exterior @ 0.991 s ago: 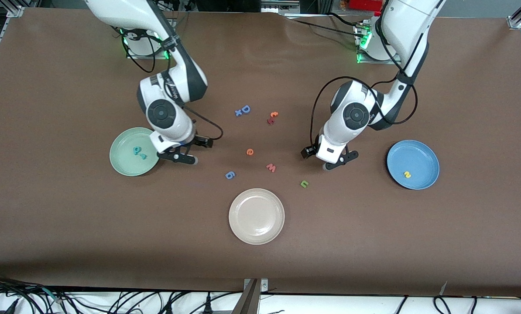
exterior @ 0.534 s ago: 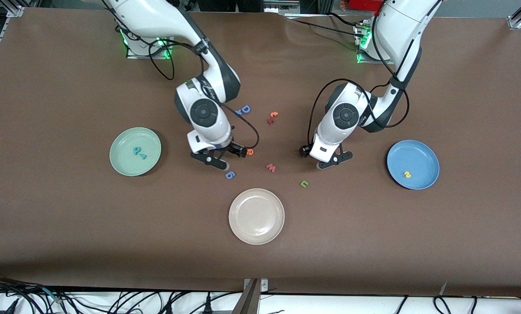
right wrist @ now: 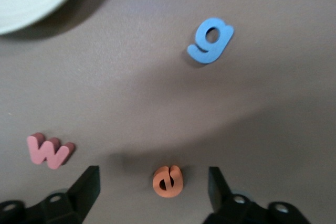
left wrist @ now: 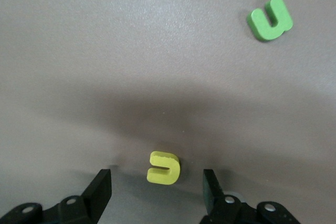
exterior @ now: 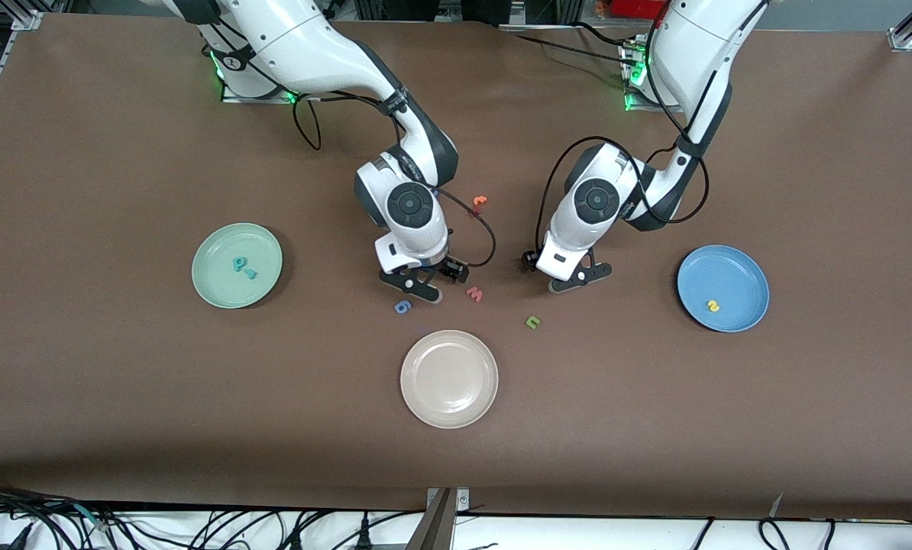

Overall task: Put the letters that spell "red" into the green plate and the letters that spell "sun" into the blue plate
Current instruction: 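Lift the orange letter with the right gripper while the left gripper grasps yellow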

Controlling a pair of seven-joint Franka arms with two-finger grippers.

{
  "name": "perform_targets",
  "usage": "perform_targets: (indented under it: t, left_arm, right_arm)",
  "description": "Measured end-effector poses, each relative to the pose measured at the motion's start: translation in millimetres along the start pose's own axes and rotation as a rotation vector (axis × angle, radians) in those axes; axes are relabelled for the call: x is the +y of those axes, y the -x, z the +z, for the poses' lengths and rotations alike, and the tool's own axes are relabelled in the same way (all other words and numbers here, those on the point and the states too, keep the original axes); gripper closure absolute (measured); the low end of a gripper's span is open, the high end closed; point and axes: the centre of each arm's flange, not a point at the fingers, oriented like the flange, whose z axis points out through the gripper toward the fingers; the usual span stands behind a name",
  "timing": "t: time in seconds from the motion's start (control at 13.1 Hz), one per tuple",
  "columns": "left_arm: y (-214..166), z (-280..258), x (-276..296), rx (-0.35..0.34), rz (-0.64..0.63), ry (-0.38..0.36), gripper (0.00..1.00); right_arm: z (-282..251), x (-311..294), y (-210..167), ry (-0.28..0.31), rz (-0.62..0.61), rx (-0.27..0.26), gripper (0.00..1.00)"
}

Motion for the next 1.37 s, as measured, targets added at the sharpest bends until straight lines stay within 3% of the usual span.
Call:
perform_targets:
  t: [0.38,0.69,1.22,1.37]
  left_arm:
    - [5.1,7.1,-3.1,-0.004,0.013,-0.019,0.22]
    - [7.7,10.7,-2.1,-0.008,0.018,-0.023,0.25]
    - [6.5,8.8,-0.4,-0.002,0.018,-0.015,0.26]
    - [6.4,8.8,-0.4,-0.002,0.018,-0.015,0.26]
  right_arm:
    - [5.0,-4.4,14.5,0.021,-0.032,-0.004,0.37]
    - [16.0,-3.0,25.6,0.057,-0.056,-0.009,0.38]
    - [14.2,-2.4,22.5,0.061,-0.063,0.006,0.44]
    - [12.5,-2.8,21.5,0.059,-0.062,0.008,0.6]
